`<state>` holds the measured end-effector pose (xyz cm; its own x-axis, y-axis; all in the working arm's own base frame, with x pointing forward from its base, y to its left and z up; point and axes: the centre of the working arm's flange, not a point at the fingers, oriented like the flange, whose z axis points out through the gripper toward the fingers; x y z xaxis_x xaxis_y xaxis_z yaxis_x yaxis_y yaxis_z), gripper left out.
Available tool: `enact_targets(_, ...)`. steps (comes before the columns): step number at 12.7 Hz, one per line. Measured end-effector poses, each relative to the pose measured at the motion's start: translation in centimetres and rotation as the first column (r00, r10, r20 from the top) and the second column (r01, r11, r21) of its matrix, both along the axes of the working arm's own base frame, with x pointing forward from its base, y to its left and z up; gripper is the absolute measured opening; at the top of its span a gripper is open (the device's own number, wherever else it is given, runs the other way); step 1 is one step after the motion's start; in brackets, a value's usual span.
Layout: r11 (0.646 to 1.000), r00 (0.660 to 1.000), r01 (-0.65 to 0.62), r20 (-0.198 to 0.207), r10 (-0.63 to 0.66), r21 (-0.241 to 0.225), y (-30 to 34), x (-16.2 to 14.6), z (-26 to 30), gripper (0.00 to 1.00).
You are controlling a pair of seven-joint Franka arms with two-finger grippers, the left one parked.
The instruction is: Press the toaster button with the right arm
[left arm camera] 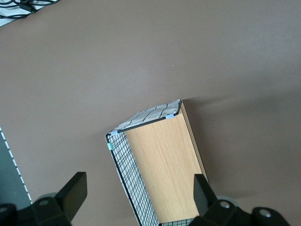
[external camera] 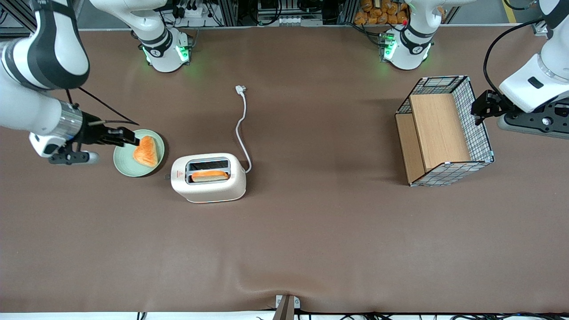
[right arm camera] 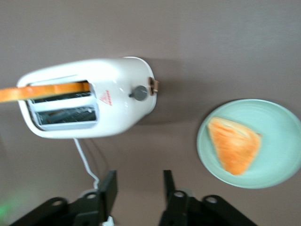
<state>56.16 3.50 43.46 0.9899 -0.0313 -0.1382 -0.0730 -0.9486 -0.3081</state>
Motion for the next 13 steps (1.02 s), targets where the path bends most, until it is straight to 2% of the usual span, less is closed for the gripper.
enact_targets(2, 1.0, 1.0, -0.004, 0.02, 0.004, 0.027, 0.0, 0.9, -2.9, 0.19)
enact_targets(3, 0.998, 1.0, -0.001, 0.029, -0.001, 0.059, 0.1, 1.3, -4.5, 0.07)
enact_targets(4, 0.995, 0.999, 0.007, 0.038, -0.011, 0.101, 0.2, 1.5, -6.2, 0.01)
enact_targets(5, 0.991, 0.999, 0.015, 0.048, -0.021, 0.134, 0.2, 1.8, -7.8, 0.01)
enact_targets(7, 0.985, 0.997, 0.038, 0.057, -0.048, 0.168, 0.1, 2.1, -10.6, 0.01)
enact_targets(11, 0.975, 0.995, 0.072, 0.059, -0.086, 0.212, 0.1, 2.6, -12.9, 0.01)
enact_targets(13, 0.975, 0.994, 0.076, 0.064, -0.091, 0.21, 0.0, 2.7, -13.3, 0.01)
